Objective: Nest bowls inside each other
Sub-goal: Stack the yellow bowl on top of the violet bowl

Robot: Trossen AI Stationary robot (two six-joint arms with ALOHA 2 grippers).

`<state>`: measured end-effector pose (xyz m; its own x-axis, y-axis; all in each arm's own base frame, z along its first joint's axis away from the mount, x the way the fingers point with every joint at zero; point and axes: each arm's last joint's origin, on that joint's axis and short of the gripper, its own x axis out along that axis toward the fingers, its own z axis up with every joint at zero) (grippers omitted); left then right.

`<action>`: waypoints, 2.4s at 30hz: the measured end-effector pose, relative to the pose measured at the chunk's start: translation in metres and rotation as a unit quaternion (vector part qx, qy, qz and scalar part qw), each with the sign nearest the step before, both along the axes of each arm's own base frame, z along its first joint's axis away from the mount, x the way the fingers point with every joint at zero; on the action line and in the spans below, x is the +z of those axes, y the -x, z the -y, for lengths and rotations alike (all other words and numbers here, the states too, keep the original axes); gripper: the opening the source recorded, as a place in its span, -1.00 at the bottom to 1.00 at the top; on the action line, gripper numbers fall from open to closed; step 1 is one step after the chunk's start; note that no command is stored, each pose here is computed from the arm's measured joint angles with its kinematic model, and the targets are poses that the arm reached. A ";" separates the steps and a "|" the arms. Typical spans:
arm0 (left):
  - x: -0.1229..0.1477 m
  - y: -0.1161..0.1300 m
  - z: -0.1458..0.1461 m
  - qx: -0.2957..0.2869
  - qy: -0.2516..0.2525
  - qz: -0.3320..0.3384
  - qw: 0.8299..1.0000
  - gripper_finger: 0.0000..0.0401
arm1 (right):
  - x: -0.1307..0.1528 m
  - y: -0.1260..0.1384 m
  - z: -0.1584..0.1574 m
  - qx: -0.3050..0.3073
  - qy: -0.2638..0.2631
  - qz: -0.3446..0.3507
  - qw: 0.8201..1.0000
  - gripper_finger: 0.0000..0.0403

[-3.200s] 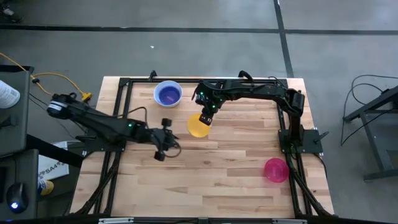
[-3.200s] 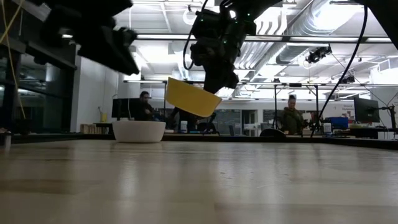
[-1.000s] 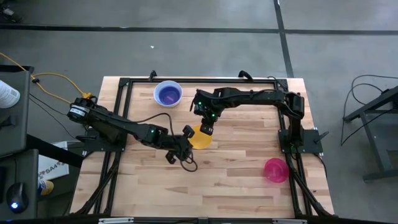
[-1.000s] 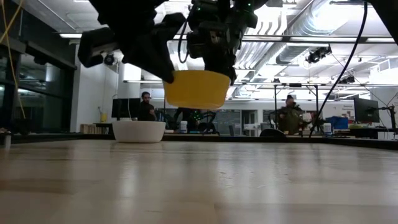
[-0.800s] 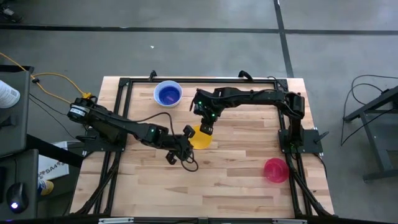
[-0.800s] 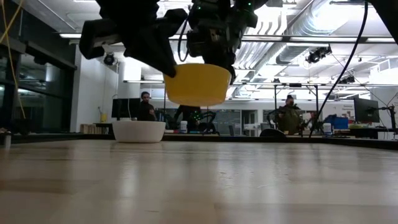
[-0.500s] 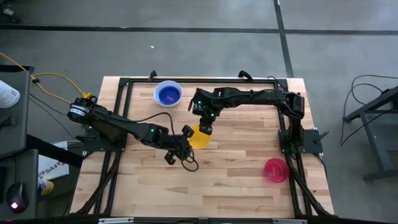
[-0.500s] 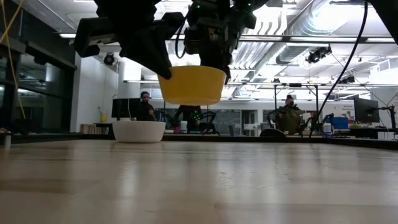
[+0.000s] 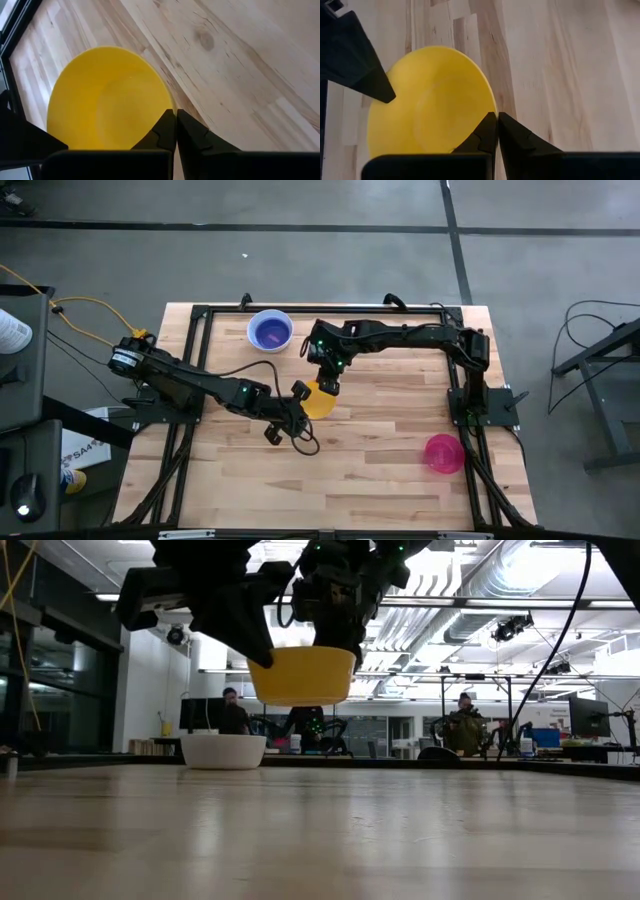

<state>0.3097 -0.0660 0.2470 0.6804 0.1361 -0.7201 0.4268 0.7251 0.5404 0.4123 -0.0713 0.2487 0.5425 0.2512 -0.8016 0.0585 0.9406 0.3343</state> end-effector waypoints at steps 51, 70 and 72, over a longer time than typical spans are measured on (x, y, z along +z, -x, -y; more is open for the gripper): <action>-0.005 0.005 -0.055 0.129 0.058 -0.055 0.988 -1.00 | 0.092 0.054 0.005 -0.061 0.063 0.090 0.992 -0.21; 0.006 0.029 -0.161 0.317 0.137 -0.022 0.938 -1.00 | 0.081 0.064 -0.027 -0.014 0.020 -0.001 1.000 -0.21; 0.013 0.035 -0.164 0.319 0.136 -0.008 0.938 -1.00 | 0.081 0.064 -0.029 -0.010 0.020 -0.002 1.000 -0.21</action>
